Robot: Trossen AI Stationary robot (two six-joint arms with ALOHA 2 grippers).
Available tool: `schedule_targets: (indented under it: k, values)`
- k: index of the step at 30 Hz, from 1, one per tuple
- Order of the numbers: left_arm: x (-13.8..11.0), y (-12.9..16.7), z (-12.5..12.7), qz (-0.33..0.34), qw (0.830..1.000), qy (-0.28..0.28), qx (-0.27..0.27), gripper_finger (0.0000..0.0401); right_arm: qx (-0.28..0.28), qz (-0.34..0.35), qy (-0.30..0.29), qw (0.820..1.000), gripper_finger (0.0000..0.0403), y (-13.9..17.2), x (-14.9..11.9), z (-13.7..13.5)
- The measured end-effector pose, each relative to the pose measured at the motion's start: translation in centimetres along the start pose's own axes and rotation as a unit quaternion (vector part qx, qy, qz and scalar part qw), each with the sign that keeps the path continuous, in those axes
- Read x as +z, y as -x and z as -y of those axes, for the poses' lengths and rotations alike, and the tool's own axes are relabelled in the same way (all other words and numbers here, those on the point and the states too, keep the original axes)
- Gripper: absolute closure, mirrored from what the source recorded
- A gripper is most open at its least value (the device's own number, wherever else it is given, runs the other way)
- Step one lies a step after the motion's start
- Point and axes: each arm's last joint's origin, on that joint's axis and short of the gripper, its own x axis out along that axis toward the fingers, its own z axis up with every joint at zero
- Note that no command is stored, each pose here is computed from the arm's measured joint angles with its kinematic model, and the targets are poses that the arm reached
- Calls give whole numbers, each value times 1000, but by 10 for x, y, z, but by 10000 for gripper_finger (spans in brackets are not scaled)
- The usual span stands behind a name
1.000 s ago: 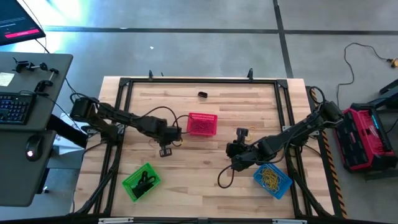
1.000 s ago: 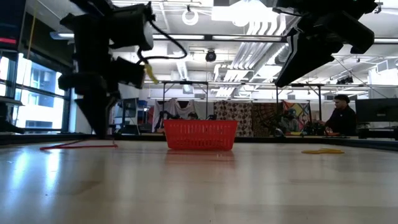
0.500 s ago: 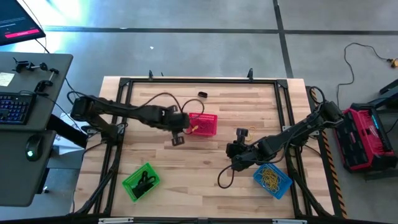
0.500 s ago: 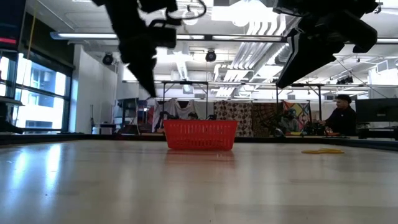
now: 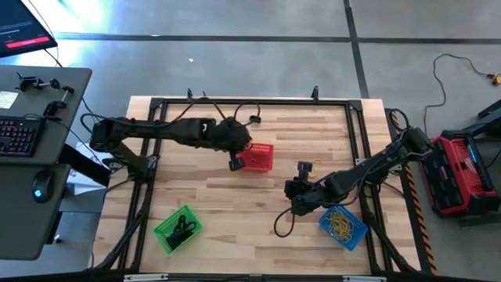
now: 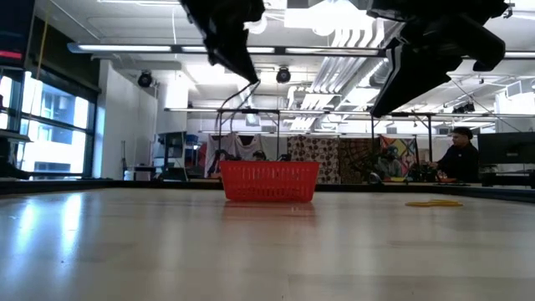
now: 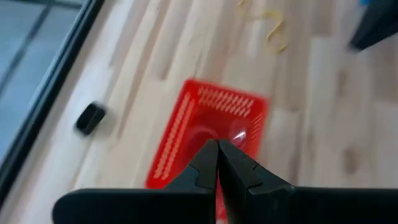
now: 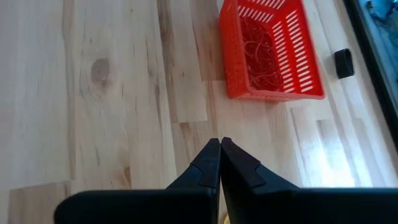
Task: Sort rubber bands into baskets
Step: Put the red rubber band into the red bin
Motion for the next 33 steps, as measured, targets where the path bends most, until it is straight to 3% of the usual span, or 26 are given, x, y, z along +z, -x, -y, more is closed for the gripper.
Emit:
schedule_targets:
  k: [9,18,26,33]
  values:
    - [10,-7,-8,42,998,11,-44,401,-1,30,7,1000,403,-17,-12,0]
    - [2,-52,-14,-3,999,4,-44,401,47,65,-45,996,403,-56,-47,8]
    - [-8,-96,-20,-35,997,13,-68,401,54,68,-54,995,403,-57,-50,8]
    - [-17,-115,-17,-62,995,5,-76,401,55,70,-55,994,403,-57,-50,8]
